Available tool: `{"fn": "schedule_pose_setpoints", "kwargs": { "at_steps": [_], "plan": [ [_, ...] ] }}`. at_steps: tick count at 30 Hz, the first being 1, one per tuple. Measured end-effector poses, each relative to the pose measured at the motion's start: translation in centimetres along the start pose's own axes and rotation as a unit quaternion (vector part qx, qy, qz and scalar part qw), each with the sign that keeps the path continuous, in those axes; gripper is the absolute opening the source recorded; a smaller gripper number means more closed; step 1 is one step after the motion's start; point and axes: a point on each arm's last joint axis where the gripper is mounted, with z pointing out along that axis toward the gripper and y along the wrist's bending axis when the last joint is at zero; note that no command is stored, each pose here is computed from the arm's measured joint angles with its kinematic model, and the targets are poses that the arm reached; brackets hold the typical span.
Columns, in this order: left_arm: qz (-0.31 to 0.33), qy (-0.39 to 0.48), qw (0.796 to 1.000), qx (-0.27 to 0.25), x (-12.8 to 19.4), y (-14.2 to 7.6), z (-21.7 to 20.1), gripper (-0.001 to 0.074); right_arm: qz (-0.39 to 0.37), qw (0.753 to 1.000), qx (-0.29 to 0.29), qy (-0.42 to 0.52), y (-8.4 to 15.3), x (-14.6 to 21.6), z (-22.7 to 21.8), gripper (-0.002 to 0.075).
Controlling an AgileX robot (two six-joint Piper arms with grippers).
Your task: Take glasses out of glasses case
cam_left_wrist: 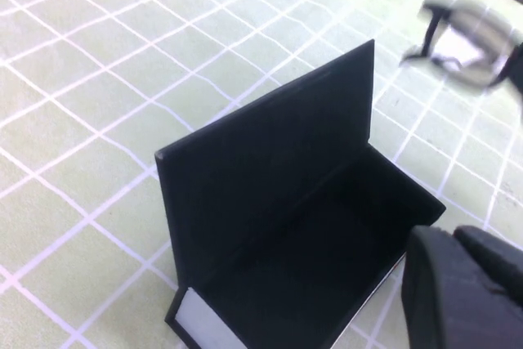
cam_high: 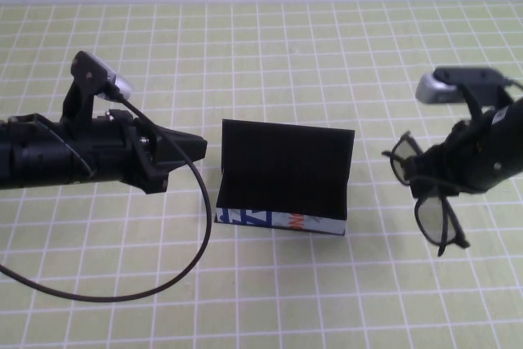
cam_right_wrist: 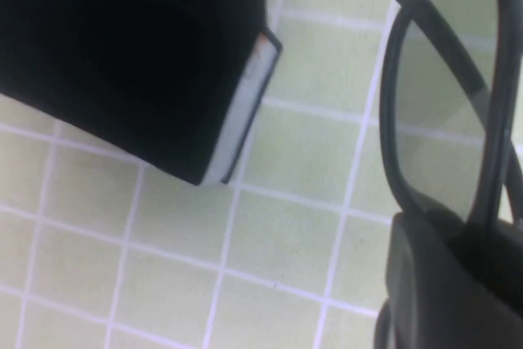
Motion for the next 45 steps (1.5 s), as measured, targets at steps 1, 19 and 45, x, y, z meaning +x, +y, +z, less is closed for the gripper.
{"fn": "schedule_pose_setpoints", "kwargs": {
  "at_steps": [1, 19, 45],
  "plan": [
    [-0.001, 0.000, 1.000, 0.000, 0.0, 0.0, 0.0, -0.0004, 0.009, 1.000, -0.001, 0.005, -0.2, 0.2, 0.6, 0.0058],
    [-0.009, -0.003, 1.000, -0.007, -0.1, 0.1, 0.0, -0.0004, 0.041, 0.999, 0.009, 0.030, -1.6, 0.5, 5.5, 0.0333],
    [-0.003, -0.163, 0.934, -0.319, 3.2, -10.9, -12.7, -0.0004, -0.050, 0.960, -0.047, -0.273, 3.0, 21.6, -18.4, -0.0015]
  ]
}}
